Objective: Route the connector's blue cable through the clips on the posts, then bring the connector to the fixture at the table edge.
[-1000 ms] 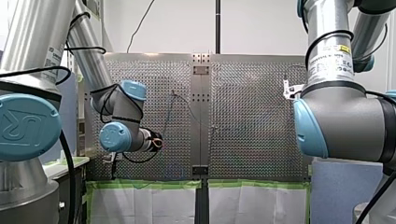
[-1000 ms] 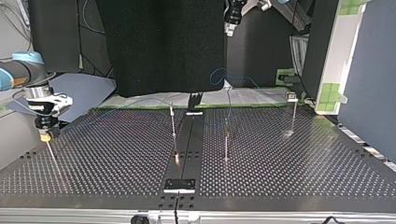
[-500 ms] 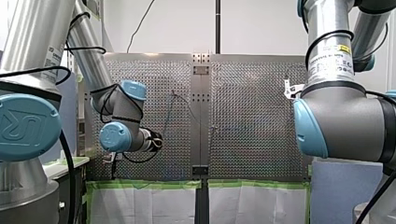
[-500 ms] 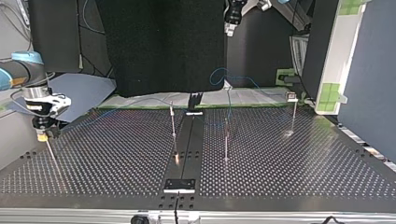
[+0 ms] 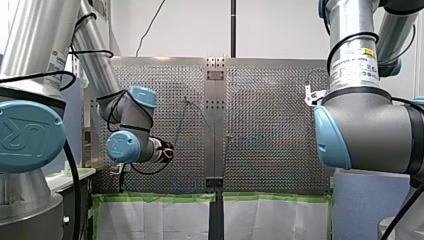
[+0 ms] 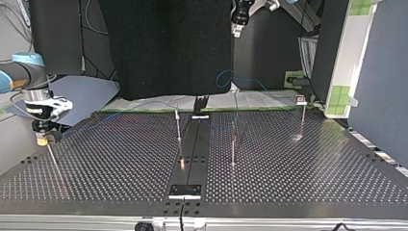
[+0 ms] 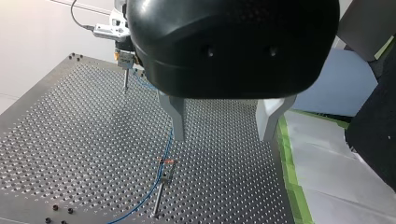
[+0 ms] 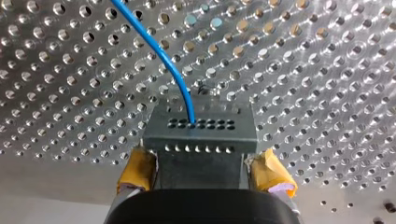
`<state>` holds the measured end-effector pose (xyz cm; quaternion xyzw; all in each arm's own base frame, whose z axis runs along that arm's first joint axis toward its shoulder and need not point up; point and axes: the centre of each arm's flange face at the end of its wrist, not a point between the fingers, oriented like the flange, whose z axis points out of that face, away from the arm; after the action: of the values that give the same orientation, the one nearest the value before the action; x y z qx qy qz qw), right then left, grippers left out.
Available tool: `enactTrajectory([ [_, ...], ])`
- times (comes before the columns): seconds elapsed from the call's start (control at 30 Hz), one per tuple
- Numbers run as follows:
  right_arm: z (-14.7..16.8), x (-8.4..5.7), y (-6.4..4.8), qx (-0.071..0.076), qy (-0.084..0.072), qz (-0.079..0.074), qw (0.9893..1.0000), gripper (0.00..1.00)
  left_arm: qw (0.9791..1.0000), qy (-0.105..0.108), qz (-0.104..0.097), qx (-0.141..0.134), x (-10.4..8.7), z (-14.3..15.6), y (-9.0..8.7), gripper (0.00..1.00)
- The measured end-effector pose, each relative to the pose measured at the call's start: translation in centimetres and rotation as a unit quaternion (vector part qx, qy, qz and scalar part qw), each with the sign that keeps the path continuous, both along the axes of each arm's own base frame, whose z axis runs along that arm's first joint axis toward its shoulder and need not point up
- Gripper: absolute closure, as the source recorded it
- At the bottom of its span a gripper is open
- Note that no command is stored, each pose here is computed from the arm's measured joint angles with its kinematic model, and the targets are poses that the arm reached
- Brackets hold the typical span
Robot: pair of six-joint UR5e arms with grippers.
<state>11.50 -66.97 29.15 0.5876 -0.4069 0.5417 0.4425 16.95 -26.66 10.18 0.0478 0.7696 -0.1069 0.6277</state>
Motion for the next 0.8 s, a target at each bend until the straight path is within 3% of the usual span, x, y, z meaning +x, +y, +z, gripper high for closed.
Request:
enactTrajectory([
  [0.67, 0.00, 0.11, 0.01, 0.001, -0.003, -0.003, 1.0000, 0.00, 1.0000, 0.000, 0.000, 0.000, 0.00, 0.01, 0.00, 0.00],
  [0.8, 0.00, -0.02, -0.03, 0.001, -0.004, -0.010, 0.9999, 0.00, 1.0000, 0.000, 0.000, 0.000, 0.00, 0.00, 0.00, 0.00],
])
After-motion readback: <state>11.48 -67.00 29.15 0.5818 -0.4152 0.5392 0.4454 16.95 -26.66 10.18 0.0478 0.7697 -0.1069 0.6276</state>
